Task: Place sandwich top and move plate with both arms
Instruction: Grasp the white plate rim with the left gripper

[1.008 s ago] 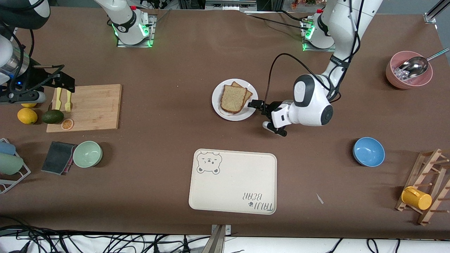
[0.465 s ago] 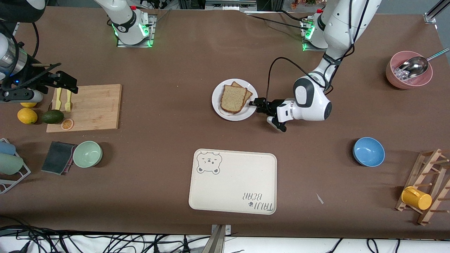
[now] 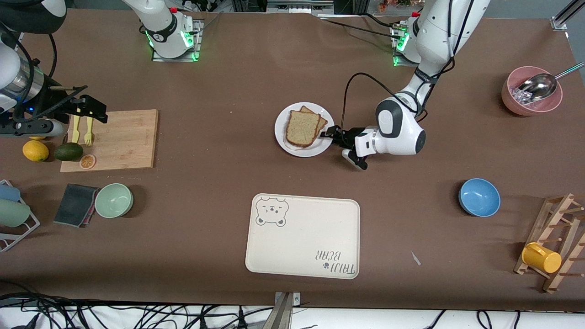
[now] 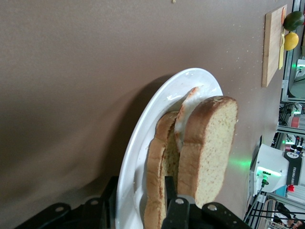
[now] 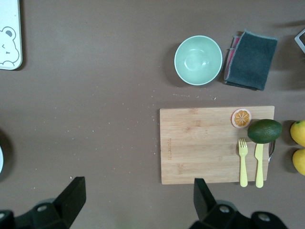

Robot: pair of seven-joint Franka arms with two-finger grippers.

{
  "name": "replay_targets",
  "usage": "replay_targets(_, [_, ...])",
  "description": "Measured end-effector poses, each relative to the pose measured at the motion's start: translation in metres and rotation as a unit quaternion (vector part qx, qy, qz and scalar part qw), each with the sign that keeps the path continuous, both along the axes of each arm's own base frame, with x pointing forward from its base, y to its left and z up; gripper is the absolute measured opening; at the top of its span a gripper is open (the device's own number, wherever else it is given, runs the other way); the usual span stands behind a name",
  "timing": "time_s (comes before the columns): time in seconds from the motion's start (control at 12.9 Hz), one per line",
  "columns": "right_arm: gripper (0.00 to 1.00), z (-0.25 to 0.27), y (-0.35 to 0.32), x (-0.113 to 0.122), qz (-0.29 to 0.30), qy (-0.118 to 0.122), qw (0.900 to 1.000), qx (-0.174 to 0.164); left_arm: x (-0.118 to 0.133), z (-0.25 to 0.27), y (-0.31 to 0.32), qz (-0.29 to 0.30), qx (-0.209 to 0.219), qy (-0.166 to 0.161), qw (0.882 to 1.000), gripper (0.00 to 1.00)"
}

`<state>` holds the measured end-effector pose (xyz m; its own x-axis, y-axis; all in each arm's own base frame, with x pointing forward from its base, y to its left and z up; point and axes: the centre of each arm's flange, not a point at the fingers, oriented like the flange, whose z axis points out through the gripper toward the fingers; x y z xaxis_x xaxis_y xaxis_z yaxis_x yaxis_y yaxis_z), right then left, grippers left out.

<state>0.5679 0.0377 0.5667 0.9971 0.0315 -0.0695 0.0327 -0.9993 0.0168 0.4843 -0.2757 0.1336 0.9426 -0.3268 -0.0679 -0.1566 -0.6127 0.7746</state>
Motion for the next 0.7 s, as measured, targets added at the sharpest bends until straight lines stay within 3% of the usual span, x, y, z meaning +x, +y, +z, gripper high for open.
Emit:
replay_targets(0.08, [1.00,-0.0003,0.0002,0.0001,0.000,0.000,1.000,0.000,-0.0010,-0.0023,-0.0014,-0.001,0.004,-0.004,1.000,0.36])
replay_targets(0.23, [1.00,-0.0008,0.0002,0.0002,0.000,0.001,1.000,0.000,-0.0030,-0.0071,-0.0029,-0.011,0.004,-0.015,1.000,0.30])
replay_targets(0.39, [1.00,-0.0046,-0.0011,0.0005,-0.001,0.008,1.000,-0.001,-0.0029,-0.0079,-0.0028,-0.020,0.001,-0.026,0.999,0.06])
replay_targets(0.7, [1.00,-0.0096,-0.0054,0.0020,-0.005,0.014,1.000,-0.001,0.0004,-0.0051,-0.0039,-0.023,-0.003,-0.034,0.999,0.07])
